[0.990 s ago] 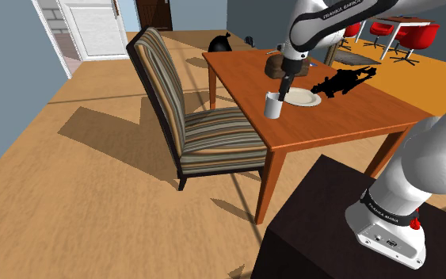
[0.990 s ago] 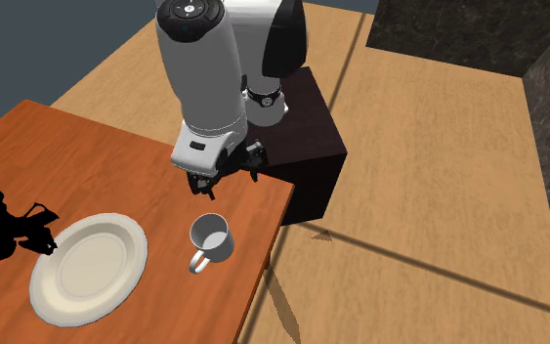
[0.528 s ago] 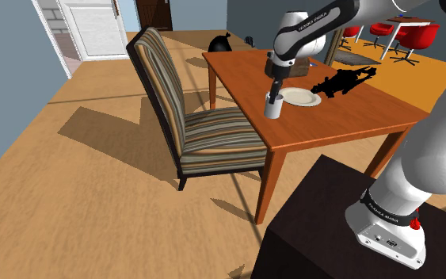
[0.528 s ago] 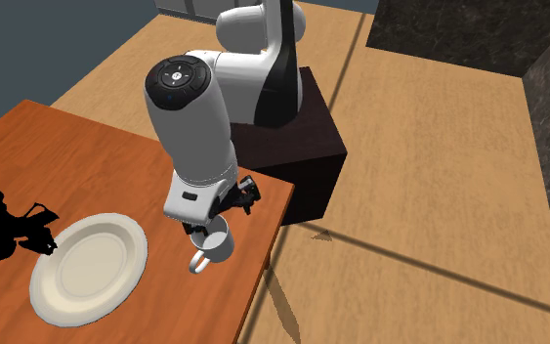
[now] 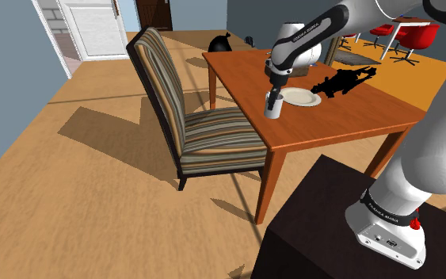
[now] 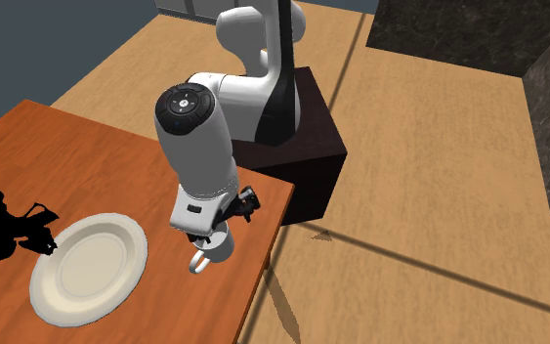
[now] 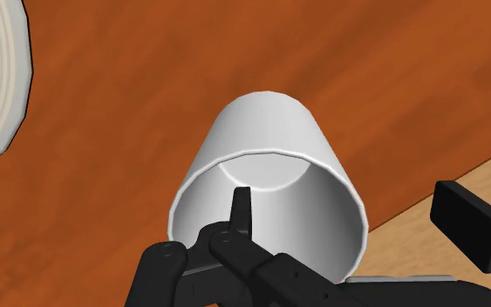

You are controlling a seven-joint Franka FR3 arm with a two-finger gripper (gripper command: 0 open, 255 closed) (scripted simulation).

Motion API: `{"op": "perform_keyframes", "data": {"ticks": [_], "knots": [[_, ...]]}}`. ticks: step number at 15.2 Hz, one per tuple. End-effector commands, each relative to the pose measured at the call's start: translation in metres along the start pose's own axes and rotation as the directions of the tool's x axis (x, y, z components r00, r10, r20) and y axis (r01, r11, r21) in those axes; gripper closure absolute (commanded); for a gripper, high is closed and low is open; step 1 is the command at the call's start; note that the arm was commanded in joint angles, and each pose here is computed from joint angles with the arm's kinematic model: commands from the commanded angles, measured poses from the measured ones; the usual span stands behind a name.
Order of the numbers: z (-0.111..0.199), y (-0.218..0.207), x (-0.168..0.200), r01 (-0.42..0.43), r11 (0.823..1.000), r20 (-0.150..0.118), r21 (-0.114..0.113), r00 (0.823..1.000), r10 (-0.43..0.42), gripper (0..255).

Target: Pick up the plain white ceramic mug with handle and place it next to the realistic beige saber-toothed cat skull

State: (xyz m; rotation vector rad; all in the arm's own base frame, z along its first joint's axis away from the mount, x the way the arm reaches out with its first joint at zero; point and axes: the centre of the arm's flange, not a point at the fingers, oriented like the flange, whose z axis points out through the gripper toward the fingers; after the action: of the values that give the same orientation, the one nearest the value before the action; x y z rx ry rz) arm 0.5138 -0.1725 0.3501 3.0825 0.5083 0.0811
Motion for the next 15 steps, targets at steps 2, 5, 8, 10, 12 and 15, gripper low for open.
{"op": "perform_keyframes", "data": {"ticks": [2,5,8,10,12,15], "knots": [[0.0011,0.0002,0.0003,0.0,1.0,0.0,0.0,1.0,0.0,0],[0.0011,0.0002,0.0003,0.0,1.0,0.0,0.0,1.0,0.0,0],[0.0011,0.0002,0.0003,0.0,1.0,0.0,0.0,1.0,0.0,255],[0.0011,0.0002,0.0003,0.0,1.0,0.0,0.0,1.0,0.0,255],[0.0011,0.0002,0.0003,0.0,1.0,0.0,0.0,1.0,0.0,255],[0.0011,0.0002,0.0003,0.0,1.0,0.0,0.0,1.0,0.0,255]]}}
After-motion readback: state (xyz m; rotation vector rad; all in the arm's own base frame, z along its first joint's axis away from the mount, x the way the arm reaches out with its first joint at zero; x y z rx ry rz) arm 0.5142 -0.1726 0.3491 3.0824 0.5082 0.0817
